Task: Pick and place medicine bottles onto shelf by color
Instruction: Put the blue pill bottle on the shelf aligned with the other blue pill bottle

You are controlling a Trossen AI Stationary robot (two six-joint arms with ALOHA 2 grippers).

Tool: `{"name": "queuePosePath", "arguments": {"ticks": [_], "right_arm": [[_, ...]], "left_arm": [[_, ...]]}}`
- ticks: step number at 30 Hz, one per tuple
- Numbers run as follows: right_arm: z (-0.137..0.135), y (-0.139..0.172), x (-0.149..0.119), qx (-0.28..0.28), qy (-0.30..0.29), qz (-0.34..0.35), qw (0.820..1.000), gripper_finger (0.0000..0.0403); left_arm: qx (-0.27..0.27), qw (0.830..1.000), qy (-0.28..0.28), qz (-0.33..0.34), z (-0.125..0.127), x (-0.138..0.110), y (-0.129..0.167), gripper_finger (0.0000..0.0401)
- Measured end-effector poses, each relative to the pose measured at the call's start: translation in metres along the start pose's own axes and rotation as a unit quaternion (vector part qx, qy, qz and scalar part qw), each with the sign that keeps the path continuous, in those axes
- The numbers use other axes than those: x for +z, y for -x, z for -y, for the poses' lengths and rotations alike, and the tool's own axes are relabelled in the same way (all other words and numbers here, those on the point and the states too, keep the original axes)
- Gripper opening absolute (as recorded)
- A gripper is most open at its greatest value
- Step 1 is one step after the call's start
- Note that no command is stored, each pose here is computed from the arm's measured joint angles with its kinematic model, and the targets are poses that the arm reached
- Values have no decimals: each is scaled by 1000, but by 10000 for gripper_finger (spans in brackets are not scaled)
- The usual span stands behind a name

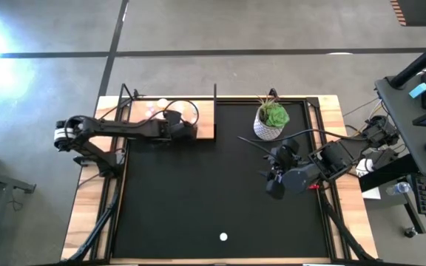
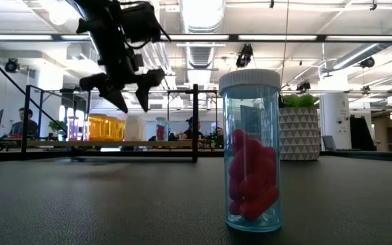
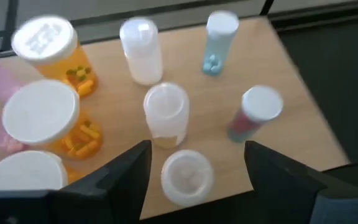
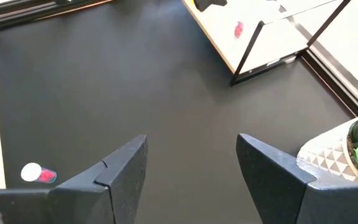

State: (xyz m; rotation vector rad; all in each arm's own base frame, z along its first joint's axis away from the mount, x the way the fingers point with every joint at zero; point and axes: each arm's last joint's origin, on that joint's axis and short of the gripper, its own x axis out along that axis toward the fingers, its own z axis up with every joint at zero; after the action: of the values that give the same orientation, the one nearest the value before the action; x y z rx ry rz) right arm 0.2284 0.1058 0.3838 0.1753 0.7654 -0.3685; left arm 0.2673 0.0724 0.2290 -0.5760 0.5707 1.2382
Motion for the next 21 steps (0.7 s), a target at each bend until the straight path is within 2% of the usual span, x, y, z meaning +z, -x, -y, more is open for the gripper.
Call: {"name": "queuePosePath", "arguments": {"ticks": [5,8,10,13,16,21], "right_arm": [[0,0,0,0,-3,0,1000,237],[0,0,0,0,-2,0,1000,237],[0,0,0,0,-2,0,1000,237],[0,0,0,0,-2,-1,1000,237],[0,0,0,-1,-1,-2,1000,237],[1,0,-2,-3,3,-9,1000,237]], "left_arm": [[-39,999,10,16,-3,18,21,241],[-128,991,-47,6,5,29,40,241],[-231,968,-98,-3,15,31,55,241],[-376,916,-141,11,34,26,83,241],[-437,878,-191,26,46,7,107,241],[-484,833,-268,8,62,-38,133,240]]}}
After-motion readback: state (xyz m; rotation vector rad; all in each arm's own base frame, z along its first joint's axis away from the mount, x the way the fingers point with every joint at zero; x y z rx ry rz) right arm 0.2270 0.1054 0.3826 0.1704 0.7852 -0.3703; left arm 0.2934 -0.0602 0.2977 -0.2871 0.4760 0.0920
